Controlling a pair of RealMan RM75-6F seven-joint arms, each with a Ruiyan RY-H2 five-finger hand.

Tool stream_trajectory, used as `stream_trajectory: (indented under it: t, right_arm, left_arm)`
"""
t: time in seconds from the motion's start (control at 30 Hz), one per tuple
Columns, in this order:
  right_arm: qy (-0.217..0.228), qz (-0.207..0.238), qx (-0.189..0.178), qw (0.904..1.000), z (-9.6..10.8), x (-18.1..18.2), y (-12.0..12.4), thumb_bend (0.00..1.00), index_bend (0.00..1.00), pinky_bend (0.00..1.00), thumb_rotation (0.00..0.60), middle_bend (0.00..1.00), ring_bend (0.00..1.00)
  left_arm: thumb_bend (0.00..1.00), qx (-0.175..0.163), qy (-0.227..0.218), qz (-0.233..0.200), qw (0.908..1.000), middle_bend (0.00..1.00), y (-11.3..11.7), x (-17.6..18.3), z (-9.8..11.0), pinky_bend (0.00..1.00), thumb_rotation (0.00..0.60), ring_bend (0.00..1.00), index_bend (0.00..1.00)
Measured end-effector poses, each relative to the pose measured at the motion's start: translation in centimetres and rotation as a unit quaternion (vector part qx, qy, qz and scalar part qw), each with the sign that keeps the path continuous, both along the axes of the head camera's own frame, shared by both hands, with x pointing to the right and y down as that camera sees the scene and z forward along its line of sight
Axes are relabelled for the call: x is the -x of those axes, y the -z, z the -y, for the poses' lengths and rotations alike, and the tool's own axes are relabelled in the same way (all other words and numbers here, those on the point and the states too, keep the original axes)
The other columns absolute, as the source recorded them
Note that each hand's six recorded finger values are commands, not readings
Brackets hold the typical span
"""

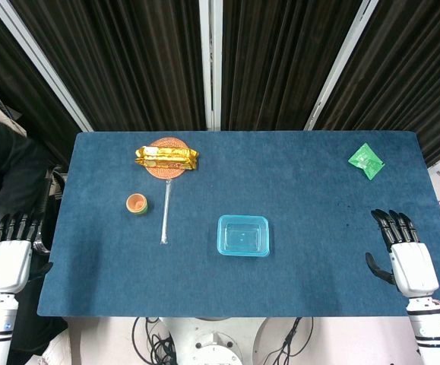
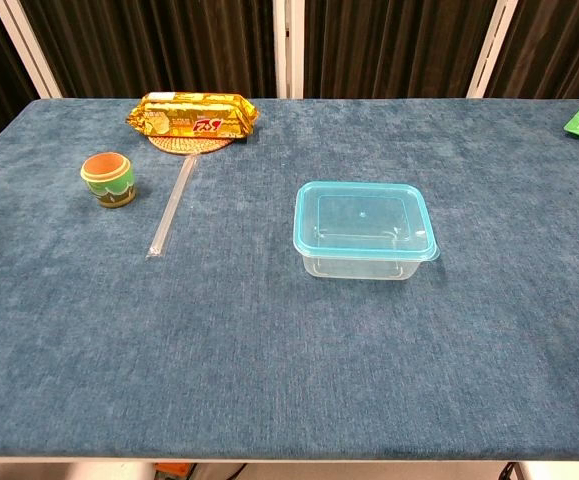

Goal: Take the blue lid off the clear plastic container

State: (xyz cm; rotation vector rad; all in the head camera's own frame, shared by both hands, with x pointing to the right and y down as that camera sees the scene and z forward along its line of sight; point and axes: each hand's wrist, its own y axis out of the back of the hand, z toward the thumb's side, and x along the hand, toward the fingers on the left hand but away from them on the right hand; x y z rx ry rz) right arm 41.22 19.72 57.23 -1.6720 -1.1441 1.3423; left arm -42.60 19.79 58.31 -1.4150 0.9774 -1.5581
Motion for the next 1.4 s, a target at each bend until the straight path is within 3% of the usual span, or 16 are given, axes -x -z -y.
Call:
stream_trajectory:
  t: [0.47,0.6,0.77,0.87,1.1,1.4]
  right_arm:
    - [0.029,0.0,0.026,0.9992,0.6,1.4,-1.5,0.29,0.0,0.0,0.6,0.08,0.0]
    - [0.069,0.006,0.058,0.9959,1.4,3.6,-3.5,0.28,0.0,0.0,0.6,0.08,0.0]
    - [0.12,0.017,0.083,0.9892,3.0,7.2,-6.4,0.1,0.0,0.0,0.6,0.06,0.0]
    - [0.146,0.028,0.095,0.9843,3.8,9.7,-8.4,0.05,0.0,0.0,0.6,0.05,0.0]
    - [0.18,0.037,0.119,0.9758,5.5,13.6,-12.2,0.04,0.0,0.0,0.6,0.01,0.0]
    - [0.194,0.045,0.103,0.9745,7.6,17.1,-14.5,0.05,0.0,0.0,0.6,0.01,0.0]
  left_arm:
    - [0.0,0.011,-0.007,-0.012,0.9998,0.0,-0.8,-0.6,0.6,0.0,0.6,0.0,0.11]
    - [0.0,0.011,-0.012,-0.02,0.9997,0.0,-1.0,-1.1,0.6,0.0,0.6,0.0,0.11]
    - [0.0,0.012,-0.014,-0.027,0.9995,0.0,-1.0,-1.4,0.5,0.0,0.6,0.0,0.1]
    - [0.0,0.012,-0.016,-0.032,0.9993,0.0,-1.0,-1.5,0.6,0.0,0.6,0.0,0.1]
    - [0.0,0.015,-0.024,-0.041,0.9988,0.0,-1.2,-1.9,0.7,0.0,0.6,0.0,0.11]
    - [0.0,0.017,-0.032,-0.053,0.9979,0.0,-1.7,-2.5,1.0,0.0,0.6,0.0,0.1]
